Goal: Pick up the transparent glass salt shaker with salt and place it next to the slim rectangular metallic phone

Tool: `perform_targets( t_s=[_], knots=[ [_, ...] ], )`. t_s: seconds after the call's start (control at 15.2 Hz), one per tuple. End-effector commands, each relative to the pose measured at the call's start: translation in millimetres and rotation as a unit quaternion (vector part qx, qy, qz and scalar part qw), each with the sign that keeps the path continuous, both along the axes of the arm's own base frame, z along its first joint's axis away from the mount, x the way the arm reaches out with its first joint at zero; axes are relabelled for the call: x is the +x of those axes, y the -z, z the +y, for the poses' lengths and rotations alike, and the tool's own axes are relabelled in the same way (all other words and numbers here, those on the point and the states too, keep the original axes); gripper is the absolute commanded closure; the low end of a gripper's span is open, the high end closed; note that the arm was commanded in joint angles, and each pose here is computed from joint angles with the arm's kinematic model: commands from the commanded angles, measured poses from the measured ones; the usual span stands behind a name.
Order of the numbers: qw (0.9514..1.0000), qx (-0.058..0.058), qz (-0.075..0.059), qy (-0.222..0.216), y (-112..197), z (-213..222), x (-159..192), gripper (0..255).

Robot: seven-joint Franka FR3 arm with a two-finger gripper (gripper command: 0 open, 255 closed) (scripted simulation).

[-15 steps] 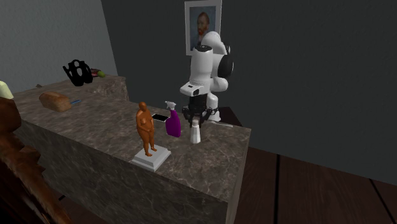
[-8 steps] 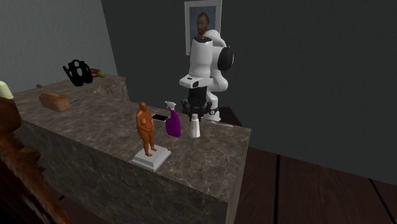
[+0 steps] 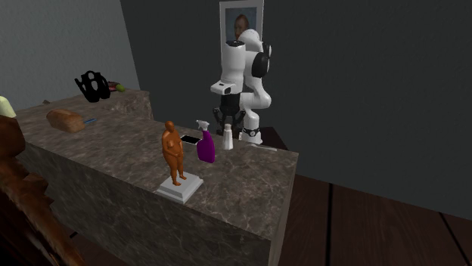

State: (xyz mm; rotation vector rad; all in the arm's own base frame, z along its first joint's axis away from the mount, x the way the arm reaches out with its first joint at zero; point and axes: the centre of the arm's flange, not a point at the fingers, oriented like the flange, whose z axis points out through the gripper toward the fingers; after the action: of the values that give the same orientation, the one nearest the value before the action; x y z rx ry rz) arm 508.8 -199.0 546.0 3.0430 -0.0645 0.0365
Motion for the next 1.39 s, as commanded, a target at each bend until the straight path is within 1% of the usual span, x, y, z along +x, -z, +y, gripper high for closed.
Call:
perform_targets(
  t_s=[0.0,1.32],
  knots=[
    [1.0,0.0,0.0,0.0,1,-2,-26,255],
    [1.0,0.0,0.0,0.0,0,-23,-290,255]
  ],
)
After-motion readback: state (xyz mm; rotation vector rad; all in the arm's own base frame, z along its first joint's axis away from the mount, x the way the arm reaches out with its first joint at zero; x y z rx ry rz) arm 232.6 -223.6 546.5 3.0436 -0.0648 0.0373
